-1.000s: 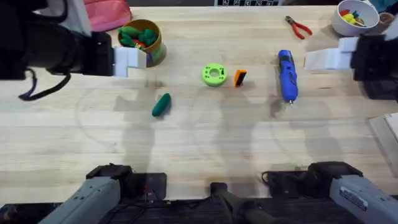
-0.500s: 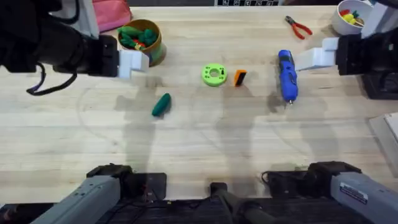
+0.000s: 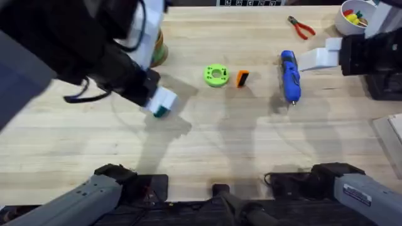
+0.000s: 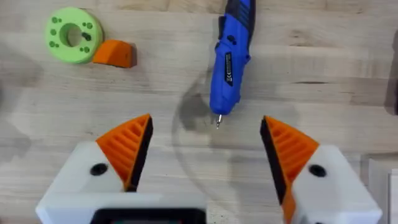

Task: Pick up the gripper from the table and insert it into the empty holder that is missing its gripper. Then pick up a screw, insert it into the mounting hole, and use the screwdriver to tighten it. Finally, clean up the table by picking up the vegetable and placing it into the bucket.

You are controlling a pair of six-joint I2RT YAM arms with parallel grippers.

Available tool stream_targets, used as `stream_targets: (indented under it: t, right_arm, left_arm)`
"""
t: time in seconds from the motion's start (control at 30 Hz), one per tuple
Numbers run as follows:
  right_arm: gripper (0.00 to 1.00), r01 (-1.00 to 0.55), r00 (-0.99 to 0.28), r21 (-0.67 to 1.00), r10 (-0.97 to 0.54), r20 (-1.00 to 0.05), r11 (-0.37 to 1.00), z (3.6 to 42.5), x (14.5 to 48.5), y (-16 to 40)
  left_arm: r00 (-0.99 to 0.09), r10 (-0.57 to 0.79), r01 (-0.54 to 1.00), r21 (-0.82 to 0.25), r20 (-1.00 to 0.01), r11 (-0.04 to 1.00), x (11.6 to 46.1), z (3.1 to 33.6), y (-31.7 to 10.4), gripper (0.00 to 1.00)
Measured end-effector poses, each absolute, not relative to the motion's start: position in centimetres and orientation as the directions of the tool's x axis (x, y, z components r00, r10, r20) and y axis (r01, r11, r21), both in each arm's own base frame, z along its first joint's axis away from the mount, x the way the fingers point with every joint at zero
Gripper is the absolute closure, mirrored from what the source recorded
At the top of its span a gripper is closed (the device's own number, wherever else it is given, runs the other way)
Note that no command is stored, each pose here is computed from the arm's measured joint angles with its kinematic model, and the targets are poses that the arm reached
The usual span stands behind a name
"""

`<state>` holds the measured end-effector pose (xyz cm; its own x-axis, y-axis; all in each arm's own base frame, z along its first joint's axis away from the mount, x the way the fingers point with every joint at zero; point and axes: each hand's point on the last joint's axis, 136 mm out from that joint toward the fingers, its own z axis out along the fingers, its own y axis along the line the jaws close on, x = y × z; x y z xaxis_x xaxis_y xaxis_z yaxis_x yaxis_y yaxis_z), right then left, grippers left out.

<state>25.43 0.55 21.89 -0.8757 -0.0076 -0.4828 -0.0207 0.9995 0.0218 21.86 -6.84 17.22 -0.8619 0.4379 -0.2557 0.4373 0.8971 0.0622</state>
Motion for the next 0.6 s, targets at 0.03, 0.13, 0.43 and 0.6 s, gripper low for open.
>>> stream_targets:
  t: [0.03, 0.13, 0.43, 0.6]
  right_arm:
    - [0.007, -0.021, -0.876, 0.022, -0.008, -0.483, 1.0, 21.9, 25.4, 0.6]
    - [0.007, -0.021, -0.876, 0.022, -0.008, -0.482, 1.0, 21.9, 25.4, 0.6]
    - [0.007, -0.021, -0.876, 0.022, -0.008, -0.482, 1.0, 21.9, 25.4, 0.6]
    - [0.008, -0.021, -0.876, 0.022, -0.008, -0.482, 1.0, 21.9, 25.4, 0.6]
  left_arm:
    - [-0.858, 0.451, 0.45, 0.061, -0.246, 0.891, 21.7, 16.7, -7.1, 0.015]
    - [-0.859, 0.469, 0.469, 0.056, -0.206, 0.882, 21.3, 15.1, -7.4, 0.015]
    - [-0.866, 0.481, 0.479, 0.048, -0.137, 0.876, 22.5, 10.1, -7.9, 0.015]
    - [-0.871, 0.483, 0.482, 0.04, -0.086, 0.875, 23.0, 7.9, -8.0, 0.015]
